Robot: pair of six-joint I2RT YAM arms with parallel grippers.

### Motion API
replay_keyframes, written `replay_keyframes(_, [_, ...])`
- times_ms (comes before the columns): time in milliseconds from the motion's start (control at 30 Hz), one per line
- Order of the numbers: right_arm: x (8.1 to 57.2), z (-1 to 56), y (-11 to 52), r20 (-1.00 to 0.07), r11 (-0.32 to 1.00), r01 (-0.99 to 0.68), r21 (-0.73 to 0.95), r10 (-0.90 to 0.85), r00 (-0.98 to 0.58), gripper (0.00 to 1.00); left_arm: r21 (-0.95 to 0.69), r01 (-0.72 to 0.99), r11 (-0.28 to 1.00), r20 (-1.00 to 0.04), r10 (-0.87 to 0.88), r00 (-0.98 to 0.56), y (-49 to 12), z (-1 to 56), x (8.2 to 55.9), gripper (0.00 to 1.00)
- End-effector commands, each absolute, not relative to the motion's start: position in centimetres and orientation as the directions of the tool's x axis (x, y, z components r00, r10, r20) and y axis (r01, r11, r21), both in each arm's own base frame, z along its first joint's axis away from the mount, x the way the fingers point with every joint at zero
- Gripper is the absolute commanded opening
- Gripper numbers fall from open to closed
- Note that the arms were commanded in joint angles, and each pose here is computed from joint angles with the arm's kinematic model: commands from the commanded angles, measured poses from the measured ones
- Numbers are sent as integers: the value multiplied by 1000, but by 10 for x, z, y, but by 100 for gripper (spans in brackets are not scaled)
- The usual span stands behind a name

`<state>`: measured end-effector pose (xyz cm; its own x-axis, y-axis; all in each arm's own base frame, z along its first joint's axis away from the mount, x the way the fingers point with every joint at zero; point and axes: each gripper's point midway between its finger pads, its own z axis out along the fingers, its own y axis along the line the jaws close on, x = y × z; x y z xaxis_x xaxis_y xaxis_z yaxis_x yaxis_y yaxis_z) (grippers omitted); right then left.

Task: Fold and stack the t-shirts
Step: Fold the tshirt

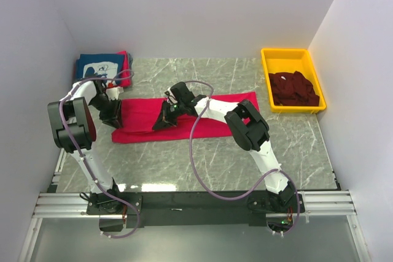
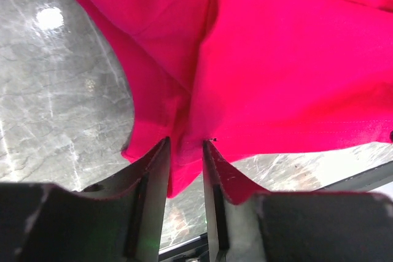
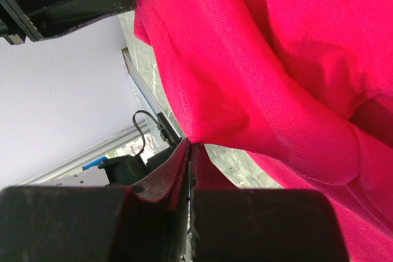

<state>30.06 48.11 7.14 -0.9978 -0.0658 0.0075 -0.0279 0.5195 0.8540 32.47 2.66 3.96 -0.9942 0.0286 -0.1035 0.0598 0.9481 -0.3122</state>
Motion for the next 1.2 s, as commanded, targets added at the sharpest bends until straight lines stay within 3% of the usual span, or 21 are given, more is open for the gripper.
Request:
replay_keyframes(0, [307, 94, 484, -33, 477, -60, 877, -66, -997, 0, -320, 66, 945, -90, 39, -995, 23, 40, 318, 34])
replay_keyframes(133, [306, 94, 485, -29, 476, -58, 878, -67, -997, 0, -323, 68, 944, -89, 41, -995, 22, 40, 317, 30])
replay_keyframes(367, [307, 93, 484, -29, 477, -57, 877, -66, -997, 0, -326, 73, 943, -107, 40, -993, 21, 47, 320, 6])
replay_keyframes(467, [313, 98, 482, -40, 469, -64, 881, -61, -997, 0, -324, 77, 943, -118, 40, -992, 22, 54, 326, 1])
replay_keyframes(700, [342, 131, 475, -139, 415, -143, 898, -41, -989, 0, -345, 76, 936, -167, 19, -986, 23, 79, 356, 1])
replay_keyframes(833, [346, 128, 475, -129, 402, -136, 906, -46, -991, 0, -354, 73, 932, -166, 14, -986, 22, 85, 366, 1])
replay_keyframes(1167, [338, 117, 477, -68, 396, -81, 914, -48, -997, 0, -376, 75, 924, -98, 41, -994, 17, 70, 340, 18])
